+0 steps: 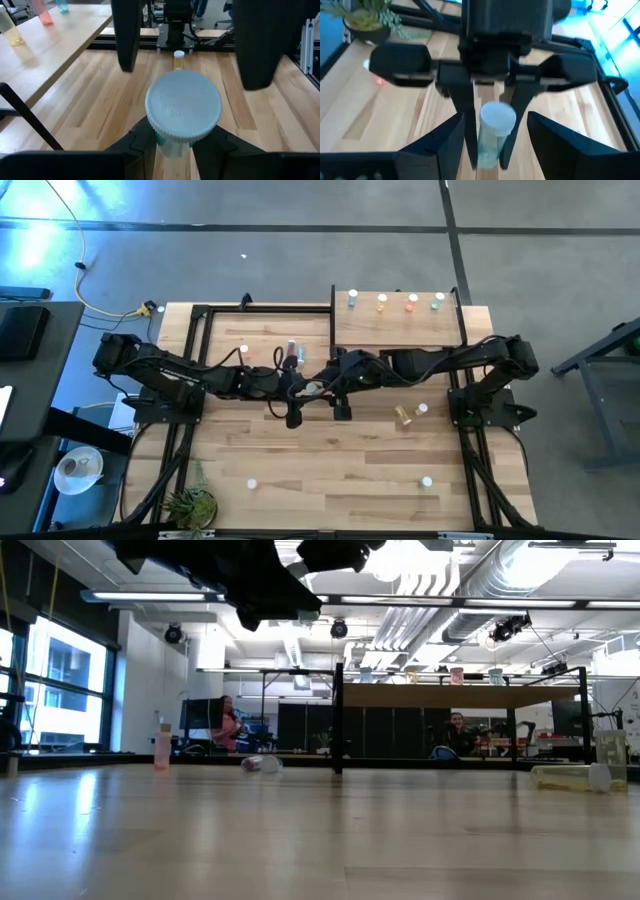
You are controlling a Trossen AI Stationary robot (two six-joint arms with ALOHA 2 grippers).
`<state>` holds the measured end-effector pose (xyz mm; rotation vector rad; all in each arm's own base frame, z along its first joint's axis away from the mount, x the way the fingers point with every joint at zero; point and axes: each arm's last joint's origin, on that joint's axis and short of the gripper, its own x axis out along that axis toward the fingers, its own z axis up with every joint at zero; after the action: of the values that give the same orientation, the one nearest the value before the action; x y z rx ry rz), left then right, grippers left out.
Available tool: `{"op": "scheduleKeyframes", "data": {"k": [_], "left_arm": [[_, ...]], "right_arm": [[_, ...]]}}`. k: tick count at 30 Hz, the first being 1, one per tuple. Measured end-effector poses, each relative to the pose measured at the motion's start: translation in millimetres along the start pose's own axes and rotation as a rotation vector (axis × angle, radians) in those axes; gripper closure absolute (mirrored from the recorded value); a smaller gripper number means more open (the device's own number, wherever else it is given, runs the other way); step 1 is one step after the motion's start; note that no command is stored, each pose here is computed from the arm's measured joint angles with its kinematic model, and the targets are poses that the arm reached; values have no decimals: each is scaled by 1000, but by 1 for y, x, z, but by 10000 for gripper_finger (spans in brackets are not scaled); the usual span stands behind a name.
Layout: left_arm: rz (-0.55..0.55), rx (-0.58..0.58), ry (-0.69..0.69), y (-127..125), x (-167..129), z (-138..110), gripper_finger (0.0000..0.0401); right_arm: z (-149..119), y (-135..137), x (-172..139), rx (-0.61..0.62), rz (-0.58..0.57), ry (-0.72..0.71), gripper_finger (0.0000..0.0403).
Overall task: Pick and place medicine bottles onto shelf by color
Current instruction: Put the left light blue medicine bottle aligned with the other light blue medicine bottle on the shelf
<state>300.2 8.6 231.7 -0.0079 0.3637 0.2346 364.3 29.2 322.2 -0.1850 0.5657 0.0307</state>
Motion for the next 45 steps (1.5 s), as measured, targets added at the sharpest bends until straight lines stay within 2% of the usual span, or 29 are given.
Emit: {"op": "scheduleKeyframes", "data": {"k": [6,11,28,45], "left_arm": [[1,-1,-7,0,0,1,308],[3,-1,-5,0,0,1,308],[59,36,-30,2,0,3,308],[56,38,-29,2,0,3,301]], "right_arm": [[-2,-4,11,34,47,-10,194],[-4,-6,13,36,16,0,194],[-4,-6,13,45,21,0,197],[-4,-6,13,46,16,1,287]]}}
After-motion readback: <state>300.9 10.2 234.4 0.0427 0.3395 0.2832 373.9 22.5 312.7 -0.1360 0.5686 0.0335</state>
